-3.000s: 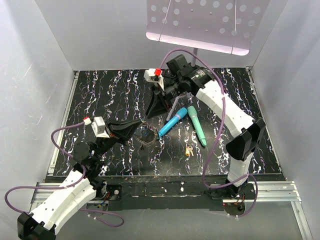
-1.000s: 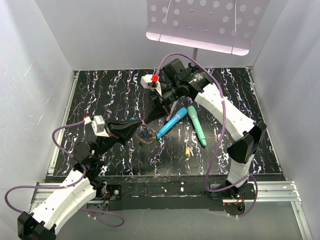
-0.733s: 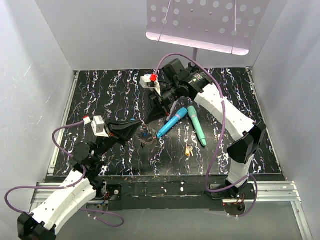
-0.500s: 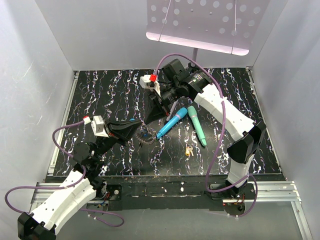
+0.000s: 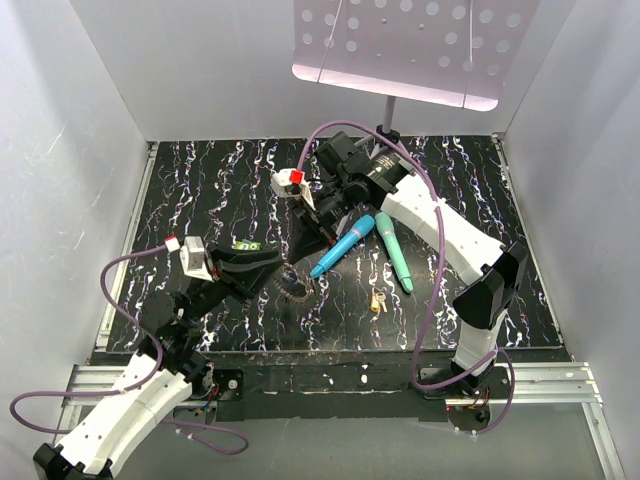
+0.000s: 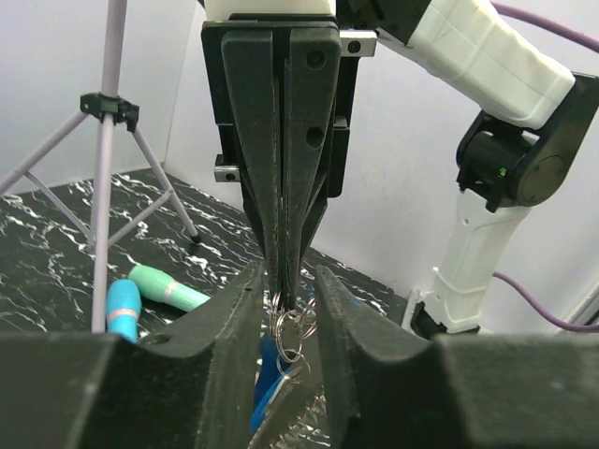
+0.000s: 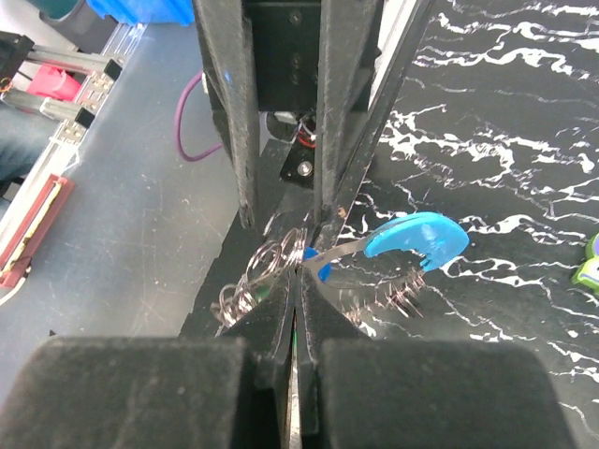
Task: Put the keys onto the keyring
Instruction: Adjust the keyring.
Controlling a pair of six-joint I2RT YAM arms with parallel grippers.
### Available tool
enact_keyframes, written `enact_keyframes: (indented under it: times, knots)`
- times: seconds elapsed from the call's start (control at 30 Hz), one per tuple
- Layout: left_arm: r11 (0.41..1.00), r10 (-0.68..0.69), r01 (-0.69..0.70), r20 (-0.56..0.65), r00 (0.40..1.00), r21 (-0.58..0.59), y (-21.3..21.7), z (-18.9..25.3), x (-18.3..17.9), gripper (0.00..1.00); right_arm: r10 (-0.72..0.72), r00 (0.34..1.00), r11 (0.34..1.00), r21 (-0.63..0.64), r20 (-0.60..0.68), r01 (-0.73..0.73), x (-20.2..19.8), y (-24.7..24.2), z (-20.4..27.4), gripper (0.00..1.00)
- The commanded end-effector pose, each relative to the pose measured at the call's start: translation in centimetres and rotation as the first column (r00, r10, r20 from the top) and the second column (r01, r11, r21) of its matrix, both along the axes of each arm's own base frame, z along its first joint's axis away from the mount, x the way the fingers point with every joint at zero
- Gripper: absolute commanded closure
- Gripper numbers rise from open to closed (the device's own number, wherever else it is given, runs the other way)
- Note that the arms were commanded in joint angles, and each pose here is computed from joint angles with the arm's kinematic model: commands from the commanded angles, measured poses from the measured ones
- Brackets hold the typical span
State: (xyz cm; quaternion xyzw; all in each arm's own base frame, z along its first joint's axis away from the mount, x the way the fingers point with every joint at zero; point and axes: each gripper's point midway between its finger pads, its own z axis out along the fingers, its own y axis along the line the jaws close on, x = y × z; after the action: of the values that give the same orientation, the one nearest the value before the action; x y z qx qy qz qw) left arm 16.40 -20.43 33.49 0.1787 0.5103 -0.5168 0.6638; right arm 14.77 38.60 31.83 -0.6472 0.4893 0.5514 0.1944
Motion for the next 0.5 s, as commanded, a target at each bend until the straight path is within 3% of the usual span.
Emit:
enact_keyframes:
  times: [0.0, 0.27, 0.47]
  knots:
    - [0.999, -0.003, 0.01, -0.127, 0.992, 0.051, 0.3, -2.0, -0.5, 0.66, 0.037, 0.999, 0.999, 0.012, 0.021, -0.038, -1.4, -1.2, 0.5, 0.99]
    - [0.969, 0.156, -0.095, -0.27, 0.95, 0.228, 2.9, -4.6, -0.7, 0.47, 0.073, 0.993, 0.995, -0.079, 0.094, -0.066, -2.0, -2.2, -2.7, 0.99]
    - [0.949, 0.109, -0.036, -0.222, 0.969, 0.312, 2.6, -5.3, -2.0, 0.52, 0.092, 0.99, 0.989, -0.125, 0.108, -0.078, -2.3, -2.2, -4.1, 0.99]
